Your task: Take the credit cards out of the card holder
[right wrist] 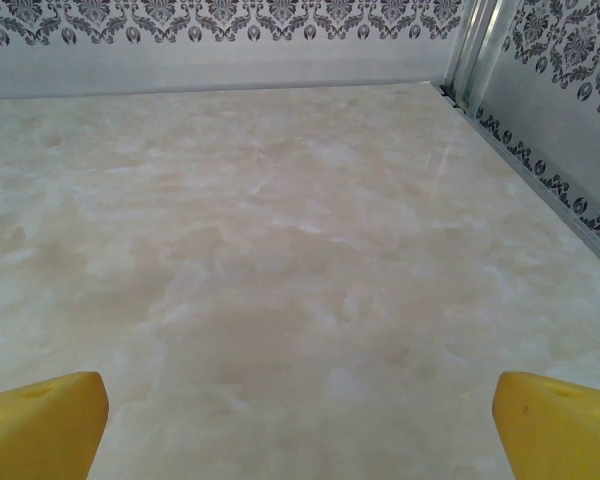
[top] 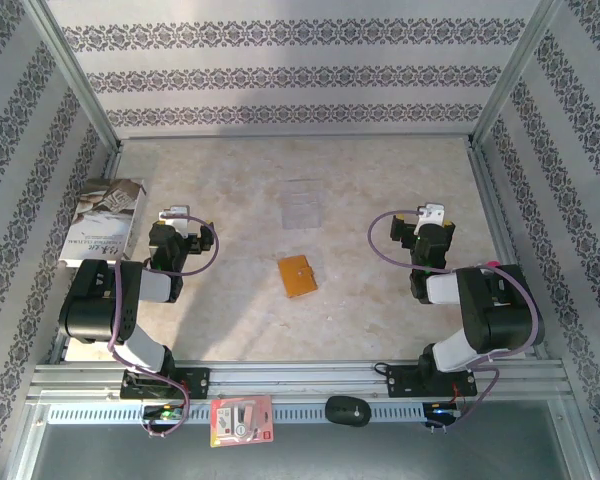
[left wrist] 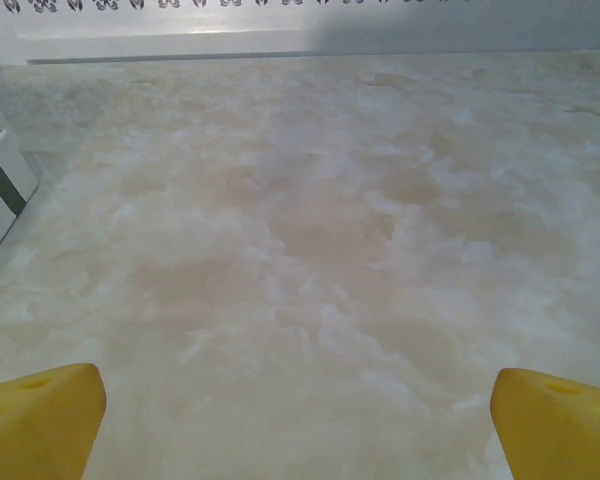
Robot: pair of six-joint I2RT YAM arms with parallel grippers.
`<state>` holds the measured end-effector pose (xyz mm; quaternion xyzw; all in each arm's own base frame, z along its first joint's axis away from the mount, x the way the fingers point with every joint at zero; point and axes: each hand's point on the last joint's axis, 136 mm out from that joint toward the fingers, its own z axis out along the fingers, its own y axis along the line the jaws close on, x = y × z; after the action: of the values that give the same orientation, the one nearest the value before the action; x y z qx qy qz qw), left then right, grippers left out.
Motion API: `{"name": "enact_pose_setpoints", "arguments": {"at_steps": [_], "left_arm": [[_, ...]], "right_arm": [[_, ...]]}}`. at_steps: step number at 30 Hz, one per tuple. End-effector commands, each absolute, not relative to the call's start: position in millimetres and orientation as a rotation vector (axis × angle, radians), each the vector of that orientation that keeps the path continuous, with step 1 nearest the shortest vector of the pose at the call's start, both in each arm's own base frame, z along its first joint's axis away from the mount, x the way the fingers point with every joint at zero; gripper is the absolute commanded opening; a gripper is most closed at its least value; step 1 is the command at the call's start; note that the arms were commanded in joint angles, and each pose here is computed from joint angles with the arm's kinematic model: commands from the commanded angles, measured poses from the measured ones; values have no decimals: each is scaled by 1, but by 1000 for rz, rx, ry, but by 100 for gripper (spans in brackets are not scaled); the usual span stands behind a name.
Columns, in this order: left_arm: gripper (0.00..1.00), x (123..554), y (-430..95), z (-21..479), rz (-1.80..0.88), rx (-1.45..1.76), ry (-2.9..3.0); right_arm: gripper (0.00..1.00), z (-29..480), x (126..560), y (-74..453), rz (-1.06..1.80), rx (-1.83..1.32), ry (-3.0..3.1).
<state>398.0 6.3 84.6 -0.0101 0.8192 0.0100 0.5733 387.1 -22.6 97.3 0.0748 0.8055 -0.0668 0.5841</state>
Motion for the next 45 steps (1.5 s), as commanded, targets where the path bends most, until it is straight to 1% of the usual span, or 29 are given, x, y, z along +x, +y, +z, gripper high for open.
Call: {"name": "enact_pose_setpoints", "arguments": {"at_steps": [1,23,33,35,38,40,42,45], "left_arm": [[99,401,5,88,40,-8,1911],[99,401,5,88,39,-10,1909],[99,400,16,89,86,-70,1902],[99,397,19,99,102,-88,1886],[99,387,23,125,136,-115,1860],[99,379,32,147,150,-192,1818],[99,370,42,171,118,-327,1726],[99,365,39,199,21,-378,1621]], "right_arm": [[98,110,393,-20,-147,169,1835],[98,110,393,-20,-146,170,1834],[98,111,395,-20,-121,168,1832],[98,113,395,-19,-123,159,1843],[98,114,395,-17,-128,147,1855],[98,114,395,-17,-131,154,1849],[98,114,396,-18,-121,157,1854],[98,115,397,-19,-56,150,1856]]}}
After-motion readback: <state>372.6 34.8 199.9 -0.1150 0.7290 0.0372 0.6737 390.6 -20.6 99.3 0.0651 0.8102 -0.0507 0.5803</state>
